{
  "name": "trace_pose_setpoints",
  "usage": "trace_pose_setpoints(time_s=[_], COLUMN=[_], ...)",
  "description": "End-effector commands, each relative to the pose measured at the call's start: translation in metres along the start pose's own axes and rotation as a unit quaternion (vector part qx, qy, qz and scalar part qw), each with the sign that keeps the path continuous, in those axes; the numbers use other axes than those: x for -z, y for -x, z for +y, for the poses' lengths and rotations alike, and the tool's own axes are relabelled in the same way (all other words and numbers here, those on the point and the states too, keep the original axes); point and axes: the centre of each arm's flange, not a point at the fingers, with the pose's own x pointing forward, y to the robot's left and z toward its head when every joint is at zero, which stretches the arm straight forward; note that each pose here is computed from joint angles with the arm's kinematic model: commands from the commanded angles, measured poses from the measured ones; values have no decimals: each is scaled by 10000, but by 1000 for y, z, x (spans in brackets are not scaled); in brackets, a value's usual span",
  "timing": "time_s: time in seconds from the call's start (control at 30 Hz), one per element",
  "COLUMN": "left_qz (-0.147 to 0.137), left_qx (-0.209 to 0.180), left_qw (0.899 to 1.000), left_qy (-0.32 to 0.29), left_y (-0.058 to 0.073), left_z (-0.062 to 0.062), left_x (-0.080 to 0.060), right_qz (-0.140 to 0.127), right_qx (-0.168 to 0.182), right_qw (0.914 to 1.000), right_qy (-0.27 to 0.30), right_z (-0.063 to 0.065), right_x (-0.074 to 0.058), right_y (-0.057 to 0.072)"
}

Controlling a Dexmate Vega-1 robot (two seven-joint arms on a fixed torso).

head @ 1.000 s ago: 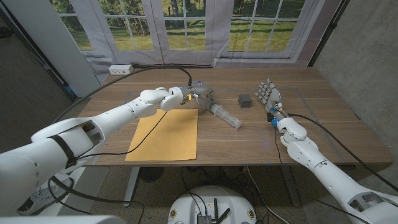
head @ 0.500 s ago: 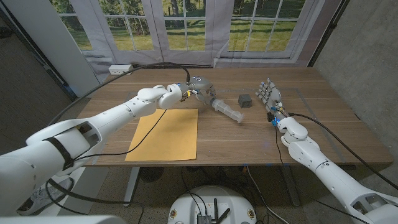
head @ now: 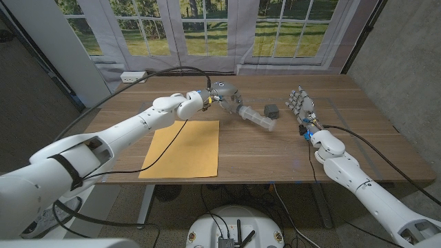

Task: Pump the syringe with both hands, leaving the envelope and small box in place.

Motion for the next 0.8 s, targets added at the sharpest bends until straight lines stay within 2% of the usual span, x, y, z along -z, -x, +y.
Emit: trace_pose_setpoints(time_s=[0.03, 0.47, 0.8], left_qz=[-78, -127, -22], left_qx=[-134, -196, -292], left_qw=[9993, 9966, 9926], left_qy=[329, 791, 1175], left_y=[-7, -12, -11], left_z=[5, 4, 1], left_x=[-13, -32, -41], right_qz=[-28, -115, -148], right_qx=[-1, 52, 201], right_qw=[10000, 9997, 9987], right_qy=[90, 220, 448], right_z=[-2, -4, -14], right_x=[-6, -10, -22], right_y=[6, 13, 29])
